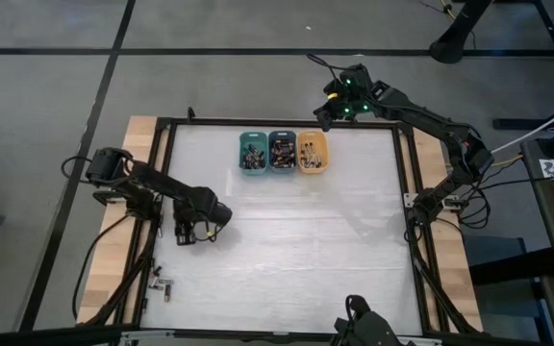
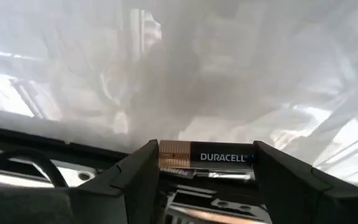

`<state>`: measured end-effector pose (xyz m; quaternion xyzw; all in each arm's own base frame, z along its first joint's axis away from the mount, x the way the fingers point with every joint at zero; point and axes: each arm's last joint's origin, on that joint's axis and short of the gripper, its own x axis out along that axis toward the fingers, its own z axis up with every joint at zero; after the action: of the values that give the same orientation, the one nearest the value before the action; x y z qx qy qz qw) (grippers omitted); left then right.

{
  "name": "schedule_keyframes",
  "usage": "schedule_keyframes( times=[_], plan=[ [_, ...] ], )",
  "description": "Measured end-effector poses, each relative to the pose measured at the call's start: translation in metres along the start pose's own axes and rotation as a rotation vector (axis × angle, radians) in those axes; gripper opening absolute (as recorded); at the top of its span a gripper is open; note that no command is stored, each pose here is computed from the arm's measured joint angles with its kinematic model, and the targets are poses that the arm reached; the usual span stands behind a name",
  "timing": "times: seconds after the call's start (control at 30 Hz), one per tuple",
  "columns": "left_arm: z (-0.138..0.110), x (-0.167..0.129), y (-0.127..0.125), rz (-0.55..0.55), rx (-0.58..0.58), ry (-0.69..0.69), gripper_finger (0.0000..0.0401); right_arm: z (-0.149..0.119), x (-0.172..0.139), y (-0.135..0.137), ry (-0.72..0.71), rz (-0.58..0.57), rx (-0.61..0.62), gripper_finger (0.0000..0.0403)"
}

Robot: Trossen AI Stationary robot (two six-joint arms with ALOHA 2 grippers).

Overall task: Sort batteries
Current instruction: Put the brown battery into the blue bin

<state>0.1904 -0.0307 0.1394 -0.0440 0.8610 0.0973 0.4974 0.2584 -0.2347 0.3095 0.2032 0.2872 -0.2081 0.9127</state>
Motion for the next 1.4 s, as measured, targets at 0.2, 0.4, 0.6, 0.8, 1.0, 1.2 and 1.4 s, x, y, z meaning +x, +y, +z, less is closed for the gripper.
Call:
schedule_keyframes(
  times=[0.2, 0.4, 0.6, 0.8, 1.0, 1.2, 1.4],
  plan=[
    [0.013, -0.025, 0.009, -0.035, -0.042, -0.089, 0.0224, 0.0, 0.0, 0.001, 0.003, 0.025, 0.002, 0.0],
    [0.028, -0.052, 0.032, -0.034, -0.106, -0.197, 0.0223, -0.004, 0.0, 0.0, 0.04, 0.024, 0.008, 0.0],
    [0.043, -0.085, 0.064, -0.052, -0.223, -0.364, 0.0222, -0.007, 0.0, 0.0, 0.075, 0.023, -0.008, 0.0],
    [0.062, -0.123, 0.099, -0.124, -0.36, -0.656, 0.0222, -0.007, 0.0, 0.0, 0.073, 0.023, -0.007, 0.0],
    [0.081, -0.162, 0.14, -0.177, -0.497, -1.019, 0.0222, -0.007, 0.0, 0.0, 0.073, 0.023, -0.007, 0.0],
    [0.115, -0.175, 0.177, -0.213, -0.52, -1.142, 0.0222, -0.006, 0.0, 0.0, 0.059, 0.014, -0.013, 0.0],
    [0.149, -0.175, 0.196, -0.19, -0.445, -1.136, 0.0222, -0.004, 0.0, -0.001, 0.036, -0.017, 0.007, 0.0]
  ],
)
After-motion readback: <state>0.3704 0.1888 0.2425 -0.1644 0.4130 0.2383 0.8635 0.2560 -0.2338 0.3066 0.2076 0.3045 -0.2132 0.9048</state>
